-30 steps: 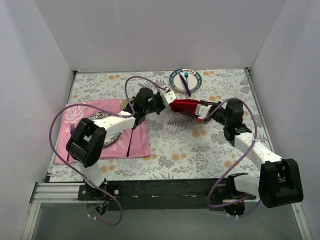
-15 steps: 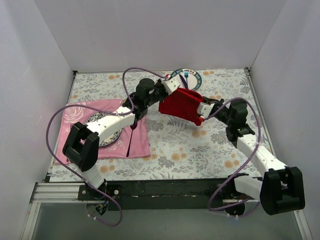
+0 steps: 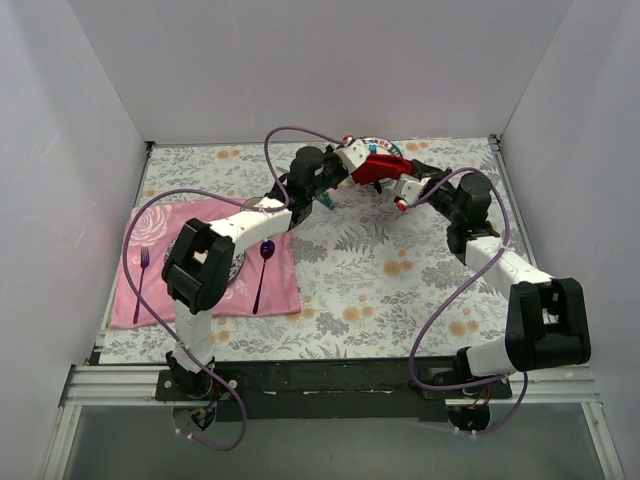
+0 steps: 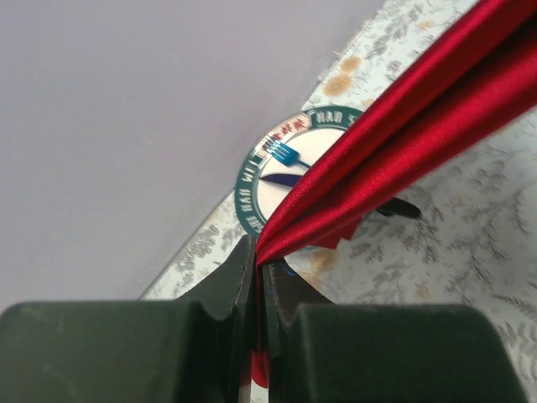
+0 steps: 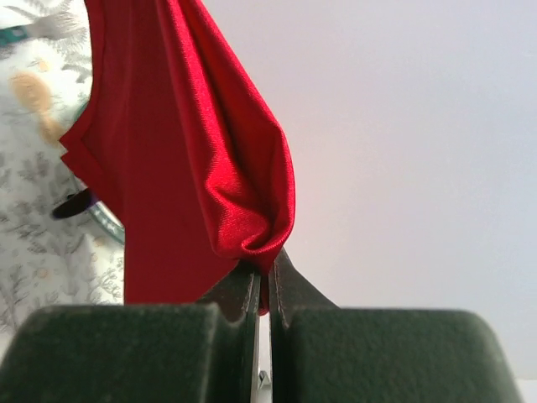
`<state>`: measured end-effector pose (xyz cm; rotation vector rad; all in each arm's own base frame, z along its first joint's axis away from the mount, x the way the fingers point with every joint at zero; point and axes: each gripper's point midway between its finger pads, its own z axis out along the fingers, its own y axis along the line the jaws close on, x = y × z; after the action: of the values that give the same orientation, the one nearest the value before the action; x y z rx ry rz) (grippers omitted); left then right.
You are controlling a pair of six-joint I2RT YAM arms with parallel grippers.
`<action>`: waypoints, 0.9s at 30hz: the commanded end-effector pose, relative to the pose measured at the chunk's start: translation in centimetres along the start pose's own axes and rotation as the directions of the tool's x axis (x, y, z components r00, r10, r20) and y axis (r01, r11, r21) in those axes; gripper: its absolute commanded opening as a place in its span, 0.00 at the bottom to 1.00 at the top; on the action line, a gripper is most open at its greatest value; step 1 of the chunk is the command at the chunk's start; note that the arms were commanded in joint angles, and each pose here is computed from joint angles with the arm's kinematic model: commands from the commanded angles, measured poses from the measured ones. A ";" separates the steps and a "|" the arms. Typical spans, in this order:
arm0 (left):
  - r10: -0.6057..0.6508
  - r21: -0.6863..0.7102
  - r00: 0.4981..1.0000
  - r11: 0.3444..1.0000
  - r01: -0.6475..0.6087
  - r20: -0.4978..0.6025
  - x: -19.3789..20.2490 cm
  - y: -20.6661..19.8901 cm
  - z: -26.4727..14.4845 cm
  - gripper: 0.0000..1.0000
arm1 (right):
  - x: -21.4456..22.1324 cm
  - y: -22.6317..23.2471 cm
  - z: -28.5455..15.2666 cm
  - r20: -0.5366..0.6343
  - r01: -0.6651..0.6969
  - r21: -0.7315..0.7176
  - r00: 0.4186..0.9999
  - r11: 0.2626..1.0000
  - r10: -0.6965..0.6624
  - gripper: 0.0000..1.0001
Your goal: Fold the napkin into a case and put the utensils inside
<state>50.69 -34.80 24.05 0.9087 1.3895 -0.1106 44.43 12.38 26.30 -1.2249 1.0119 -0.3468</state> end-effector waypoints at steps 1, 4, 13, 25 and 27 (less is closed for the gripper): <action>-0.003 0.029 1.000 1.000 0.003 0.001 0.0 0.2 -3.5 0.00 | -0.2 2.0 -1.9 0.045 0.126 -0.053 0.991 0.991 -0.124 0.01; -0.034 0.212 0.997 0.976 0.049 -0.074 3.0 -4.9 -6.6 0.00 | -0.8 8.3 -4.7 0.111 0.196 -0.202 0.978 0.960 -0.176 0.01; -0.043 0.504 0.970 0.849 0.163 -0.241 8.1 -15.4 -15.7 0.00 | -2.9 22.7 -13.6 0.321 0.332 -0.552 0.931 0.765 -0.173 0.01; -0.056 0.567 0.928 0.778 0.271 -0.368 10.3 -19.5 -20.2 0.00 | -4.5 28.2 -19.5 0.401 0.379 -0.680 0.909 0.628 -0.113 0.01; -0.063 0.564 0.931 0.781 0.270 -0.358 9.7 -19.4 -20.1 0.00 | -4.5 28.4 -19.9 0.387 0.362 -0.692 0.917 0.624 -0.102 0.01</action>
<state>26.40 -32.44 6.21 1.4206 1.7695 -0.6209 22.81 13.75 5.89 -1.9722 0.8093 -0.0068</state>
